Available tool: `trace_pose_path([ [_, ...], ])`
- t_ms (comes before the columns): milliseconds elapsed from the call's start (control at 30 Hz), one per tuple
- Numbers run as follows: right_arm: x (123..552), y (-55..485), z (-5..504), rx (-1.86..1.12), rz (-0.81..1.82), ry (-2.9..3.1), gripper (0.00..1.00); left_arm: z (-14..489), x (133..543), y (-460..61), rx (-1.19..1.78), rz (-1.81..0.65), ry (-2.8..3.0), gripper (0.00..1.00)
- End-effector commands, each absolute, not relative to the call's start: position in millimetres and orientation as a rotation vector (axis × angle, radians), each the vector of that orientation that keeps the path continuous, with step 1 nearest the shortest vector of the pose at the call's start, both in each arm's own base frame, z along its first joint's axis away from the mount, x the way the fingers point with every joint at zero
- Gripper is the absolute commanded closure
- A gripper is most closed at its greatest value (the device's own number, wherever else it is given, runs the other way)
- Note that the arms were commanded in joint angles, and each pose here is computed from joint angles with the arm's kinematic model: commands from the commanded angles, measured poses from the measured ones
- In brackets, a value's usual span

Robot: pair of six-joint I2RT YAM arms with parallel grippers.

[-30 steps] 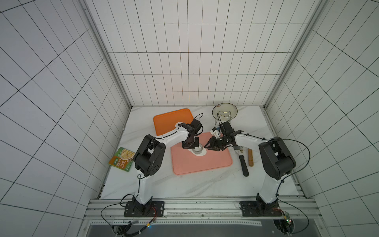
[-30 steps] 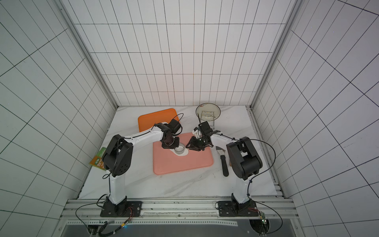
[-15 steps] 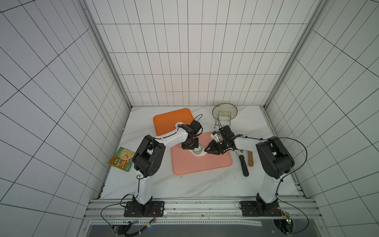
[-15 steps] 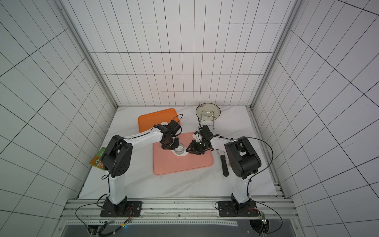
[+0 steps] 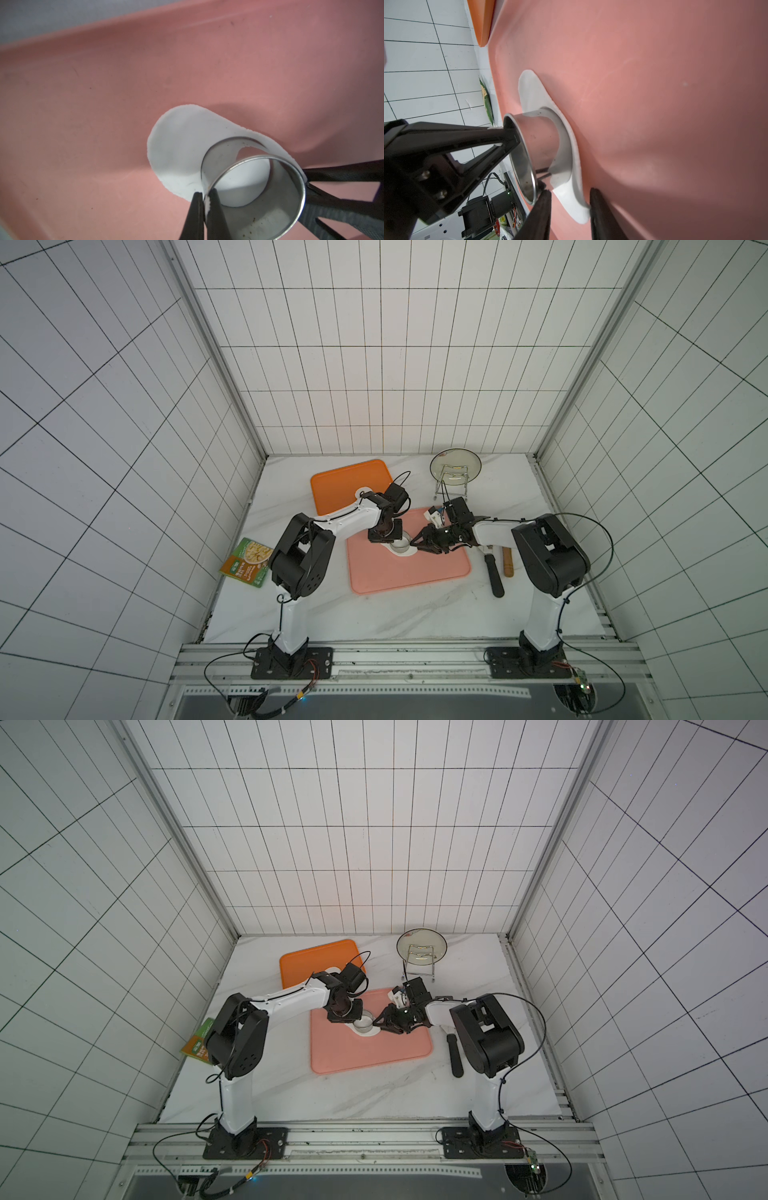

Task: Roll out the dumpling wrappers from the dough
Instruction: Press the dumpling wrapper on the work surface.

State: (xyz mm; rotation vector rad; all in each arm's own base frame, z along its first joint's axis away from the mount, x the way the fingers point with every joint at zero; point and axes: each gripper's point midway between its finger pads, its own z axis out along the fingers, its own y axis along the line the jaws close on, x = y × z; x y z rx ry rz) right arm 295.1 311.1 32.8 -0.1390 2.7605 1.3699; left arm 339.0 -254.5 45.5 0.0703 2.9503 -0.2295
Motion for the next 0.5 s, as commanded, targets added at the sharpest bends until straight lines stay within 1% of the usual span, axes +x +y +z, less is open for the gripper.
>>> trace_pose_path([
  [0,288,303,6,-0.037,1.362,2.812,0.66,33,332,-247,0.059,-0.187,2.989,1.0],
  [67,289,304,4,-0.032,1.367,2.806,0.67,33,332,-247,0.058,-0.188,2.989,1.0],
  [267,290,304,-5,-0.013,1.368,2.82,0.73,33,332,-246,0.057,-0.185,2.988,1.0],
  [467,290,305,-11,-0.009,1.371,2.833,0.74,33,332,-247,0.059,-0.193,2.987,1.0],
])
